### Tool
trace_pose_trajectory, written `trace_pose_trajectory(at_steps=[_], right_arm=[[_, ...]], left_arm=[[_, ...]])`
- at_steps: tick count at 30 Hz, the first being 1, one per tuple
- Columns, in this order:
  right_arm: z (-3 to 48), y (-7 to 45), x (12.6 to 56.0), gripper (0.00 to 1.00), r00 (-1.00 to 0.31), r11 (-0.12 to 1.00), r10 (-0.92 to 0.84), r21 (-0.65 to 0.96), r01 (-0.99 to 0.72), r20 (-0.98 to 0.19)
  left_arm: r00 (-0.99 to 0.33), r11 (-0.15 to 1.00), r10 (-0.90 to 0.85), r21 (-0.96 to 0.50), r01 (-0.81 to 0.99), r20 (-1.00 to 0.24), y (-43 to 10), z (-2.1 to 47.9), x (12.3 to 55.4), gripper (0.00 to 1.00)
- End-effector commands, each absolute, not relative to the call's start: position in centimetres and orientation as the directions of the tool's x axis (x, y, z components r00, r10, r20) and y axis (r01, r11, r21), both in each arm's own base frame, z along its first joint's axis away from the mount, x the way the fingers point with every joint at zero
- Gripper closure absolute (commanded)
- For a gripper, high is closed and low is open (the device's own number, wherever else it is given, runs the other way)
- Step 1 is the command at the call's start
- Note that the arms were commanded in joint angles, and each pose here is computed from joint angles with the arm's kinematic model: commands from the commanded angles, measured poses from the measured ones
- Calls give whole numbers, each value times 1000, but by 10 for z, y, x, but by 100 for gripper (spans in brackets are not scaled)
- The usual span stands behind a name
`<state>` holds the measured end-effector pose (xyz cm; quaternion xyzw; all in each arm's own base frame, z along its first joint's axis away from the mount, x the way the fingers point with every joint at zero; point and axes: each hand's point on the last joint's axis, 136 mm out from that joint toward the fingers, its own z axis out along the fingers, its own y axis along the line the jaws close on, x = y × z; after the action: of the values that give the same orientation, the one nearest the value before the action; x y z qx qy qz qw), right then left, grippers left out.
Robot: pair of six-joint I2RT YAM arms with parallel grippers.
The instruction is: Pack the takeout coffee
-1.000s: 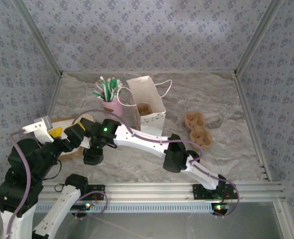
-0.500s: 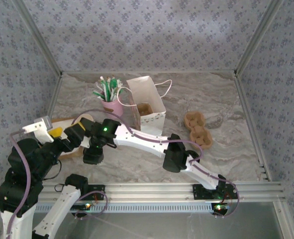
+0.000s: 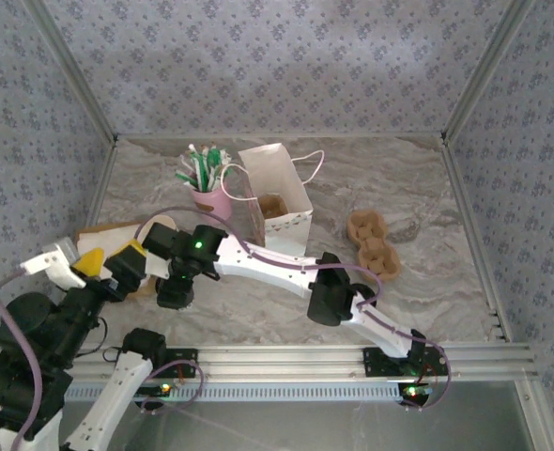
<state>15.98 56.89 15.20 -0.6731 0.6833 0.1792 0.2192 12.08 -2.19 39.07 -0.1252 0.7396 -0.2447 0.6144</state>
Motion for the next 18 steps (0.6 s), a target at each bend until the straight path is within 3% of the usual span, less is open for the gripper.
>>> trace_pose_trajectory(at_steps=[1,9,18], right_arm=[[182,567,155,13,5,42,-811,-66,-997,-584],[198,570,155,11,-5,59,-780,-65,-996,-626],[173,575,156,5,-35,64,-797,-28,-998,-603]], left_arm=[[-151,860,-482,-499,106,-863,-14,399,119,0],[-175,865,-473,-493,97,-864,-16,395,124,1],[-195,866,-466,-491,100,-863,-19,393,129,1]])
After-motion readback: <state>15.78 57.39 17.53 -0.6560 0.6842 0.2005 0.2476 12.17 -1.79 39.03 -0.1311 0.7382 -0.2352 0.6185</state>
